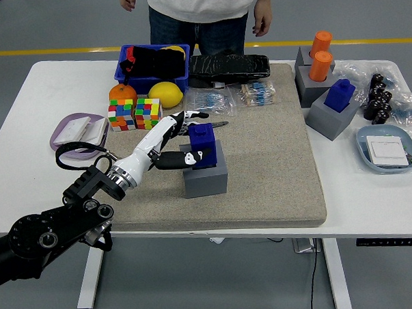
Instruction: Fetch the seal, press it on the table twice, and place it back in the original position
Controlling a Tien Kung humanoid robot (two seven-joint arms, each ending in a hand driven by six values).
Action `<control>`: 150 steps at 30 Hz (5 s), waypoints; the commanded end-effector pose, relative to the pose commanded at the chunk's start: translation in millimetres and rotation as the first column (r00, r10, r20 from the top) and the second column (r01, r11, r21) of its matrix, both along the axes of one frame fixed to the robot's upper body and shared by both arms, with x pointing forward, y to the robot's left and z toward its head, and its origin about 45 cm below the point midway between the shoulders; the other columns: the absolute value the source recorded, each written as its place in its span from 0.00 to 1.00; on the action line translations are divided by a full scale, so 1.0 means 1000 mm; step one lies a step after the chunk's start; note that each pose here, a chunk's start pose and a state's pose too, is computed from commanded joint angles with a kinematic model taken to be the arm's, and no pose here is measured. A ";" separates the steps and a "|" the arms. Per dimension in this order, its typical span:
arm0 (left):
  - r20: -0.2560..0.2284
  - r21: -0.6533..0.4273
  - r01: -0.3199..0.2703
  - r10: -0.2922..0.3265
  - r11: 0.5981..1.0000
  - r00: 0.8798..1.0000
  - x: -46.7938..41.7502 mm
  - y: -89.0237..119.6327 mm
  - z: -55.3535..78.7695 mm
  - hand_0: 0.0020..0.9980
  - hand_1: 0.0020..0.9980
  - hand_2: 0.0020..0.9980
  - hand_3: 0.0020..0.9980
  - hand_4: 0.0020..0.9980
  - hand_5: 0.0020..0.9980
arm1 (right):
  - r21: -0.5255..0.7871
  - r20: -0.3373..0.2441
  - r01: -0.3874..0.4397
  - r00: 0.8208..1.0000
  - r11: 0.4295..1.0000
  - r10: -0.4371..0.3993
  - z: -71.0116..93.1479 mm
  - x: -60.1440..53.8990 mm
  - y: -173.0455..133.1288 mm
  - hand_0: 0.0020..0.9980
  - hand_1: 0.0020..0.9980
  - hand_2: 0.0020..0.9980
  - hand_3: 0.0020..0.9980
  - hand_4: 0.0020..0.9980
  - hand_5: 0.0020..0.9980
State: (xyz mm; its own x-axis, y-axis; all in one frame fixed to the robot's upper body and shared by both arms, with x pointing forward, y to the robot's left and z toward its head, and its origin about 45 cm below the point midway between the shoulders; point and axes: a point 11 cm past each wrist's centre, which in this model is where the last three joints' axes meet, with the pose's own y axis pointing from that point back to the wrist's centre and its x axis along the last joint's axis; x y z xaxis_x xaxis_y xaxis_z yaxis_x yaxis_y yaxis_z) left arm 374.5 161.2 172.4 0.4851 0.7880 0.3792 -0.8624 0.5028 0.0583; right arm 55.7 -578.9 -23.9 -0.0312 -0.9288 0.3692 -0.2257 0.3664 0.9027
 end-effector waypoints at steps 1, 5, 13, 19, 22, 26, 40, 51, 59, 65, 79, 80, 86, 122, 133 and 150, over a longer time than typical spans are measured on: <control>-0.001 0.000 0.000 0.000 1.000 1.000 0.0000 0.000 0.000 0.67 0.51 0.54 0.79 0.64 0.00 | 0.000 0.000 0.000 1.000 1.000 0.000 0.000 0.000 0.000 0.92 0.83 0.83 0.85 1.00 0.82; -0.002 0.001 -0.002 0.002 1.000 1.000 0.0004 0.000 -0.002 0.67 0.51 0.54 0.79 0.64 0.00 | -0.001 0.000 -0.001 1.000 1.000 0.001 0.001 0.000 -0.001 0.92 0.83 0.83 0.86 1.00 0.82; 0.009 0.007 -0.012 0.012 1.000 1.000 0.0040 0.001 -0.001 0.67 0.51 0.54 0.79 0.64 0.00 | -0.001 0.005 0.000 1.000 1.000 0.000 0.001 0.002 0.000 0.92 0.83 0.83 0.86 1.00 0.82; 0.007 0.011 -0.014 0.014 1.000 1.000 0.0040 0.002 -0.003 0.67 0.51 0.54 0.79 0.64 0.00 | -0.003 0.008 0.000 1.000 1.000 0.000 0.001 0.002 -0.001 0.92 0.83 0.83 0.86 1.00 0.82; 0.006 0.014 -0.012 0.012 1.000 1.000 0.0034 0.002 -0.004 0.67 0.51 0.54 0.79 0.64 0.00 | -0.003 0.009 0.001 1.000 1.000 -0.001 0.001 0.002 -0.001 0.92 0.83 0.83 0.86 1.00 0.82; 0.005 0.015 -0.013 0.013 1.000 1.000 0.0033 0.002 -0.004 0.67 0.51 0.54 0.79 0.64 0.00 | -0.002 0.008 0.001 1.000 1.000 -0.001 0.001 0.002 -0.001 0.92 0.83 0.83 0.86 1.00 0.82; -0.002 0.032 -0.020 0.020 0.999 1.000 0.0041 0.006 -0.008 0.67 0.51 0.53 0.79 0.64 0.00 | -0.003 0.013 0.004 1.000 1.000 -0.004 0.002 0.003 -0.002 0.92 0.82 0.83 0.86 1.00 0.82; -0.004 0.026 -0.006 0.006 1.000 1.000 0.0015 0.002 -0.007 0.67 0.51 0.53 0.79 0.64 0.00 | -0.004 0.013 0.004 1.000 1.000 -0.004 0.002 0.003 -0.002 0.92 0.82 0.83 0.86 1.00 0.82; -0.009 0.040 0.000 0.000 0.999 1.000 0.0000 0.001 -0.012 0.67 0.50 0.53 0.79 0.64 0.00 | -0.004 0.015 0.003 1.000 1.000 -0.003 0.002 0.003 -0.002 0.92 0.83 0.83 0.86 1.00 0.82; -0.003 0.046 0.003 -0.002 0.999 1.000 0.0005 0.001 -0.011 0.67 0.50 0.53 0.79 0.64 0.00 | -0.005 0.017 0.005 1.000 1.000 -0.005 0.002 0.003 -0.002 0.92 0.83 0.83 0.86 1.00 0.82; 0.011 0.049 0.000 -0.001 0.999 1.000 0.0033 0.001 -0.008 0.67 0.50 0.53 0.79 0.64 0.00 | -0.004 0.017 0.005 1.000 1.000 -0.005 0.002 0.003 -0.002 0.92 0.83 0.83 0.86 1.00 0.82; 0.011 0.052 0.000 0.000 0.999 1.000 0.0033 0.001 -0.008 0.67 0.50 0.53 0.79 0.64 0.00 | -0.004 0.017 0.005 1.000 1.000 -0.005 0.002 0.003 -0.002 0.92 0.83 0.83 0.86 1.00 0.82; 0.018 0.065 0.003 -0.004 0.998 1.000 0.0031 0.001 -0.009 0.67 0.50 0.53 0.79 0.64 0.00 | -0.004 0.020 0.006 1.000 1.000 -0.006 0.002 0.003 -0.002 0.92 0.83 0.83 0.86 1.00 0.82; 0.059 0.110 0.018 -0.025 0.994 0.998 0.0028 0.002 -0.004 0.67 0.50 0.53 0.79 0.63 0.00 | -0.003 0.020 0.006 1.000 1.000 -0.006 0.002 0.003 -0.001 0.92 0.83 0.83 0.86 1.00 0.83; 0.053 0.111 0.012 -0.018 0.994 0.998 0.0021 0.003 -0.009 0.66 0.50 0.52 0.78 0.63 0.00 | -0.002 0.019 0.004 1.000 1.000 -0.003 0.002 0.003 -0.001 0.92 0.83 0.83 0.86 1.00 0.83; 0.045 0.122 0.022 -0.028 0.992 0.999 -0.0006 -0.001 -0.015 0.67 0.52 0.54 0.78 0.63 0.00 | -0.001 0.021 0.007 1.000 1.000 -0.007 0.001 0.003 -0.001 0.92 0.82 0.83 0.86 1.00 0.84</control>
State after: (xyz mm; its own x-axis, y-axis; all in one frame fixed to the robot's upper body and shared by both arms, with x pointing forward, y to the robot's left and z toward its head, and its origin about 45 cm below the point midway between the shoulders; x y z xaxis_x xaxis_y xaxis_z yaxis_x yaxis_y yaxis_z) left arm 373.9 160.1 157.8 0.4838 0.7227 0.4936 -0.8528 0.5160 0.0803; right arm 59.1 -579.5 -22.8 -0.0451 -0.9283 0.3691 -0.2423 0.3687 0.8974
